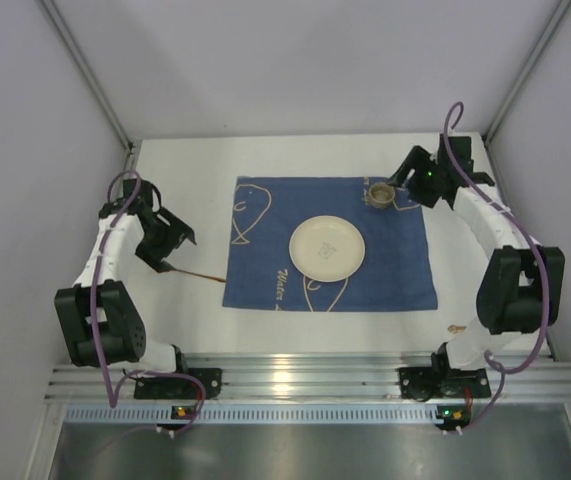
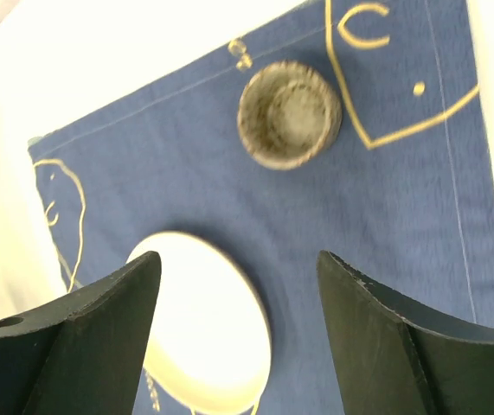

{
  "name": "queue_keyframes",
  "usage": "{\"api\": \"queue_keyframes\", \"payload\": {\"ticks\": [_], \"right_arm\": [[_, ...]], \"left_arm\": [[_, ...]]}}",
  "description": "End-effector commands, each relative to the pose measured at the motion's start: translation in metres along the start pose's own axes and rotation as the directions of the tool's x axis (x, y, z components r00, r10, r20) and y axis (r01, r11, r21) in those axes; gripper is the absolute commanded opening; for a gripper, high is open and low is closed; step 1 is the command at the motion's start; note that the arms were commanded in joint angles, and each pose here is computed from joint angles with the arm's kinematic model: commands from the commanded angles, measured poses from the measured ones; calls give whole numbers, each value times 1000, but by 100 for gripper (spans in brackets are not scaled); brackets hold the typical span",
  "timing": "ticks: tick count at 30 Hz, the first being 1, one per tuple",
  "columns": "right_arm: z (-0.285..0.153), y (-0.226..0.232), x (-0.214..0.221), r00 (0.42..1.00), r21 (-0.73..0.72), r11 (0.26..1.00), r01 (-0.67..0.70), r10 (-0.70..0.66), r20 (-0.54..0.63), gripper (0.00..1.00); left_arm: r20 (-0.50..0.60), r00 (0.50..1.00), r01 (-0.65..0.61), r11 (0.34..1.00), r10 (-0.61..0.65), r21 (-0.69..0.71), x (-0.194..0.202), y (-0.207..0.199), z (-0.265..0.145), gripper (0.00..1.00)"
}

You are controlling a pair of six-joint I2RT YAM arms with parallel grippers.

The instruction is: Set the dinner table for one person

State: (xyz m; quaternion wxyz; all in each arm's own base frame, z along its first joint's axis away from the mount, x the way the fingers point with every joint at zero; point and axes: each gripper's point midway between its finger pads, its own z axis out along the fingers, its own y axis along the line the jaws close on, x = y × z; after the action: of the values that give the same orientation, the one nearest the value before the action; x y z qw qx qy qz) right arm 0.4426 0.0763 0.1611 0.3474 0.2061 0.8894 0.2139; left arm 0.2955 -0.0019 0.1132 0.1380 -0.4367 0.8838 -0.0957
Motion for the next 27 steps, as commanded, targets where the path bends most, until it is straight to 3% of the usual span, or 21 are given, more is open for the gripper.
{"api": "queue_keyframes", "payload": {"ticks": [1, 12, 19, 27], "right_arm": [[-23, 6, 26, 999, -30, 1000, 7, -8, -32, 73], [-56, -14, 65, 997, 8, 999, 43, -43, -58, 73], [-55, -16, 64, 996, 15, 998, 62, -61, -64, 73], [-49, -12, 53, 994, 16, 997, 80, -79, -71, 72]], "left_arm": [[61, 998, -8, 989, 17, -147, -5, 37, 18, 82], [61, 998, 46, 974, -33, -221, -8, 52, 69, 74], [53, 997, 59, 967, -48, -249, -8, 56, 83, 72], [61, 996, 76, 963, -62, -257, -10, 57, 95, 58]]}}
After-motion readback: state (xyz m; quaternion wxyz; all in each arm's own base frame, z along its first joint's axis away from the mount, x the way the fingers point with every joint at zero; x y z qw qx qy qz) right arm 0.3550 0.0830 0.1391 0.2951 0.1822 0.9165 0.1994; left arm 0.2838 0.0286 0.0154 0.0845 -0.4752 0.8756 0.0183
